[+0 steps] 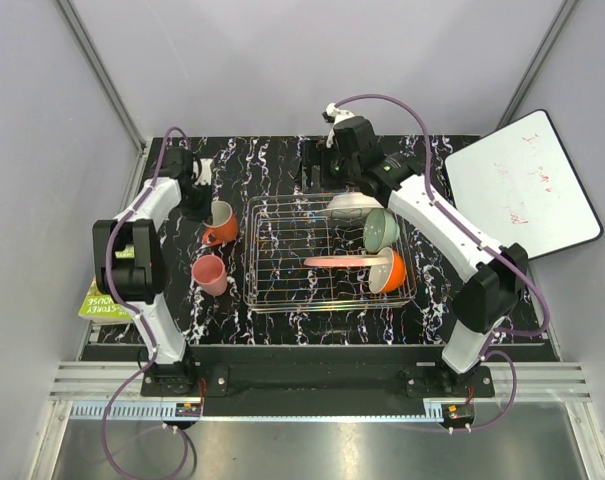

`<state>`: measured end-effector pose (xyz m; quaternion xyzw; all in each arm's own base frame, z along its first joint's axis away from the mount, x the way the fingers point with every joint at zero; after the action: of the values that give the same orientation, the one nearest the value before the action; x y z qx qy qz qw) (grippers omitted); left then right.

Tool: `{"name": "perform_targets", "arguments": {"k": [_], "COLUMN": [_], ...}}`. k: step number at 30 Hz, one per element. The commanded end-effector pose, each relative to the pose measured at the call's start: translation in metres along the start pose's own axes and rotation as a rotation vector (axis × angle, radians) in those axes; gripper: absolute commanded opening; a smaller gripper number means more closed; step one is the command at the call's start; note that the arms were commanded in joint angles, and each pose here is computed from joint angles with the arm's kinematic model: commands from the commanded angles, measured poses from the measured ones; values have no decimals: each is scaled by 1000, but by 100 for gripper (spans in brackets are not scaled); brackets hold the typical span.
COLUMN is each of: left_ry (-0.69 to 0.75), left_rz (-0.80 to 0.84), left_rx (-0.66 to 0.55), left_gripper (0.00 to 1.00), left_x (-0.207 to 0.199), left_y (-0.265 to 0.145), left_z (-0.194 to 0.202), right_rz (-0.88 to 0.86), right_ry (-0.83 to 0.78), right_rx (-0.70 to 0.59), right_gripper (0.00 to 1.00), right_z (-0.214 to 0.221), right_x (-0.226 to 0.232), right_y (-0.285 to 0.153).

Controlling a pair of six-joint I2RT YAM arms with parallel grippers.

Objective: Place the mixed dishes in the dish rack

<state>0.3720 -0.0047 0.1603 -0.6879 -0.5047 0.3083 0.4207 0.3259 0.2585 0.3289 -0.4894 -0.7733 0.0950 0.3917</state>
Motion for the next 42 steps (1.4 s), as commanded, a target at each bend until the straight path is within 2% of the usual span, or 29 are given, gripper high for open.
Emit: {"name": "perform_targets", "arguments": {"k": [1, 2, 4, 6, 8, 10, 11, 12, 13, 14, 15, 16, 17, 18, 19, 21, 22, 25, 29, 42], "left_ry": [31, 39, 61, 65, 87, 89, 105, 81, 105, 109, 77, 98, 88, 75, 87, 67, 71, 73, 76, 31], "left_rz": [141, 233, 303, 419, 520, 592, 652, 685, 691, 716, 736, 731, 742, 760, 776, 809, 818, 843, 889, 968], "left_rx": [-298, -348, -480, -569, -623, -658, -676, -678, -730, -745, -734, -774, -769, -768, -780, -767, -773, -779, -770, -766], "left_gripper": [0, 0, 0, 0, 0, 0, 0, 0, 0, 0, 0, 0, 0, 0, 0, 0, 0, 0, 0, 0], "left_x": [-16, -23, -29, -41, -51, -60, -63, -66, -67, -69, -70, -70, -70, -72, -72, -73, -72, -73, -76, -77], "left_y": [-89, -106, -153, -185, -209, -226, -230, -234, -241, -242, -237, -240, -234, -234, -234, -230, -231, -231, -233, -224], "left_z": [-33, -36, -48, -55, -53, -53, -53, -53, -56, -56, -53, -56, -53, -53, -54, -54, -55, -56, -52, -57], "right_rz": [-223, -272, -410, -601, -769, -869, -919, -946, -958, -1002, -1037, -1069, -1150, -1180, -1263, -1292, -1352, -1357, -1285, -1254], "right_ry": [-54, -60, -70, -41, -36, 31, 38, 93, 120, 128, 212, 249, 251, 344, 330, 454, 443, 524, 483, 414], "right_rx": [-16, -29, -25, -22, -114, -141, -168, -127, -112, -125, -73, -77, -116, -54, -81, 0, -14, 44, 28, 46], "right_gripper": [98, 100, 100, 100, 100, 100, 100, 100, 100, 100, 100, 100, 100, 100, 100, 100, 100, 100, 100, 100], "right_z": [-8, -9, -10, -8, -10, -10, -7, -5, -6, -7, -5, -7, -9, -7, -11, -9, -10, -7, -1, 4], "right_x": [24, 28, 37, 41, 42, 40, 37, 36, 33, 33, 32, 29, 29, 28, 31, 29, 30, 27, 24, 36], "right_y": [-16, -17, -31, -37, -51, -65, -65, -64, -62, -61, -59, -58, -61, -55, -60, -46, -49, -36, -31, -14]}}
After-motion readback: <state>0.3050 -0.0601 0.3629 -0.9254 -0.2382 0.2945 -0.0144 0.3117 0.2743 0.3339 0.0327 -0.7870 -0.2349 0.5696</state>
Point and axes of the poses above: each gripper's point midway between its finger pads, its own y axis out along the fingers, its own x axis along the line the jaws close on, z = x × y, the point moved 10 cm from there along -y, back along the fingers, and after that the axes turned 13 degrees about y, right-handed, at the moved point
